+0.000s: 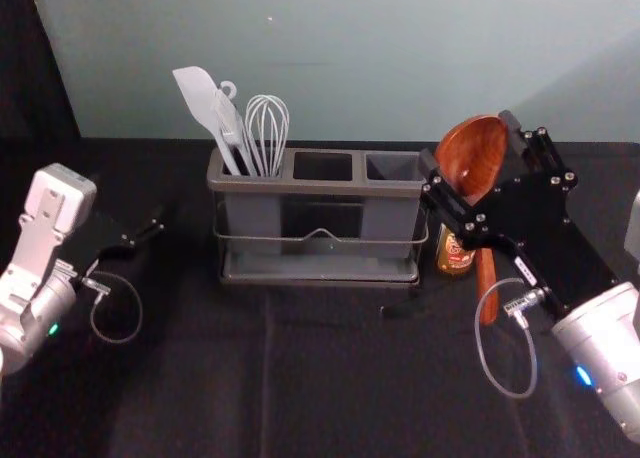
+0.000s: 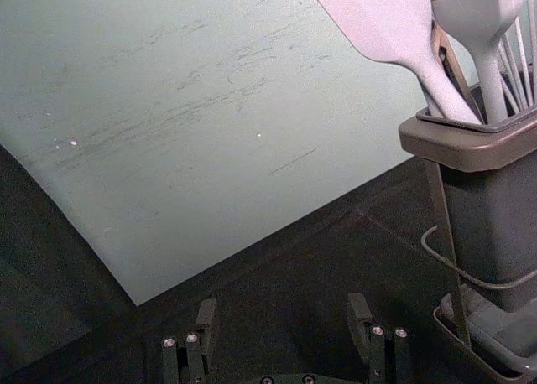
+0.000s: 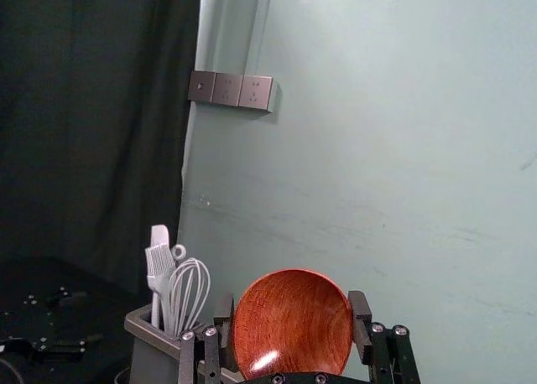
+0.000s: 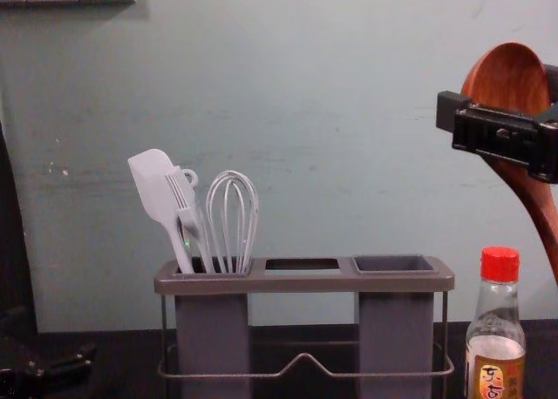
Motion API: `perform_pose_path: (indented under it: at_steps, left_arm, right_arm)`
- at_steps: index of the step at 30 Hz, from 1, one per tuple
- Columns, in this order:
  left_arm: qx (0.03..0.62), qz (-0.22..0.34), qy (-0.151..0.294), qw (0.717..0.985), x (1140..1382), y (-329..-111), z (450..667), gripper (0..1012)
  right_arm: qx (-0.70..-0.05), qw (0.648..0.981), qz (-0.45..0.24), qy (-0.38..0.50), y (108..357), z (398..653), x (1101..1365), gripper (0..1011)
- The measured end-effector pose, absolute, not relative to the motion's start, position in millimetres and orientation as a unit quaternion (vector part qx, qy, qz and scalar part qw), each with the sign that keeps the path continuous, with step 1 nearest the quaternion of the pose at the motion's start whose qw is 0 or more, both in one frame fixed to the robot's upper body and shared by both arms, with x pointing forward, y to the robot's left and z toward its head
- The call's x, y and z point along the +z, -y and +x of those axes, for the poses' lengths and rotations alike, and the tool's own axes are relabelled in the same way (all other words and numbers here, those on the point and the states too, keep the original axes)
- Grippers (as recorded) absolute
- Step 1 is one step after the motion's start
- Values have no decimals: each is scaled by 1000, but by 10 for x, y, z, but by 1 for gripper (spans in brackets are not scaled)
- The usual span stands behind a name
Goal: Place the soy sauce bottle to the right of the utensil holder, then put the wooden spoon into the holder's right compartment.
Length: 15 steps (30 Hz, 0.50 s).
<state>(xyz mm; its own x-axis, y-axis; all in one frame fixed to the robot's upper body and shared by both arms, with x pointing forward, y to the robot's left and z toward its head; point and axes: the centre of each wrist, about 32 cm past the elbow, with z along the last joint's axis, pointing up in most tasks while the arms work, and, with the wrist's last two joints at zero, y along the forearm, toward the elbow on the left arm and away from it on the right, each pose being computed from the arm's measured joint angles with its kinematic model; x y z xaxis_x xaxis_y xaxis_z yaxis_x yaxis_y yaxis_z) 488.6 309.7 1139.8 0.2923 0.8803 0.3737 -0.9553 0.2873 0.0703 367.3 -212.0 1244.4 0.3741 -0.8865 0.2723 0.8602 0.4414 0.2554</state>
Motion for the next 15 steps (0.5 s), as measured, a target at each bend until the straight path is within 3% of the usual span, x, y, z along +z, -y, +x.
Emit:
perform_pose_path:
  at_steps: [15]
  left_arm:
    - [580, 141, 132, 791, 11398, -3097, 4886, 1000]
  right_arm:
    - [-527, 828, 33, 187, 2120, 3684, 12444, 838]
